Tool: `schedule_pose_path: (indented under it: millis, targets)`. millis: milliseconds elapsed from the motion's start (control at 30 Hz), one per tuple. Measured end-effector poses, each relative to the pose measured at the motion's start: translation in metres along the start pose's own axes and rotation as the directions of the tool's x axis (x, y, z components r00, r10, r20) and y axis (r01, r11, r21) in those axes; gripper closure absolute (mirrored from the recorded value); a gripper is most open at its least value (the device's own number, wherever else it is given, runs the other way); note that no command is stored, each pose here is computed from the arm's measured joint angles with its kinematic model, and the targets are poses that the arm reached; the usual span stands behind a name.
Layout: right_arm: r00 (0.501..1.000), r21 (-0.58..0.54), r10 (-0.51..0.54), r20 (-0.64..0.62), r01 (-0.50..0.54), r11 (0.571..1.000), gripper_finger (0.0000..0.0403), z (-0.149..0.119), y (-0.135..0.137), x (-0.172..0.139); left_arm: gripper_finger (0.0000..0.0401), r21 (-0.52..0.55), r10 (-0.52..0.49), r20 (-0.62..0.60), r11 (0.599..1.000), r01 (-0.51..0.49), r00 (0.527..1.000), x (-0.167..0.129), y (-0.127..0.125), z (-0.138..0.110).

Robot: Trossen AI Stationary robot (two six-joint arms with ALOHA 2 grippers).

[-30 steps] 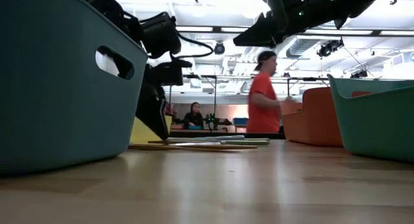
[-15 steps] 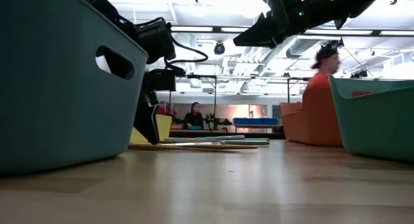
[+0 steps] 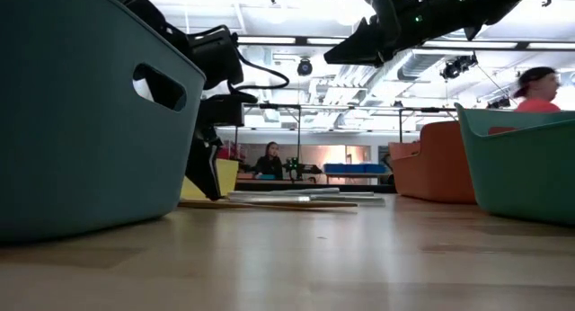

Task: Sort silverware by color (type)
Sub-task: Put the gold knife into the yellow bin

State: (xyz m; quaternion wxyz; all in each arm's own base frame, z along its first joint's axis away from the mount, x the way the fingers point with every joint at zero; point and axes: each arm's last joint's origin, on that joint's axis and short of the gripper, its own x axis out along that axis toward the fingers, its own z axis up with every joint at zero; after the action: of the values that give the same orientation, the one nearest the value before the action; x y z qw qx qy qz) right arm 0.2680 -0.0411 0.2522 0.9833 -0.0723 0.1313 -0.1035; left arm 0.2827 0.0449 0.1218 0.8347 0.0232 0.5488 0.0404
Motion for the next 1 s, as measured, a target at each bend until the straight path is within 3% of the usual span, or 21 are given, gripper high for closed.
schedule_pose_path:
  millis: [267,767,1000]
  targets:
    - [1.0,-0.001,0.0,0.001,0.0,1.0,0.0345,0.0,0.0,0.0,0.0398,0.011,0.017,0.0,1.0,-0.017,1.0,-0.008,0.001,-0.001]
    - [0.999,-0.003,0.035,0.029,-0.035,0.999,0.0345,0.003,0.004,0.0,0.04,-0.039,0.308,0.118,0.951,-0.306,0.944,-0.051,0.004,0.007]
    - [0.997,-0.008,0.05,0.065,-0.049,0.999,0.0345,0.007,0.009,-0.001,0.0401,-0.123,0.353,0.242,0.935,-0.333,0.904,-0.084,-0.004,0.011]
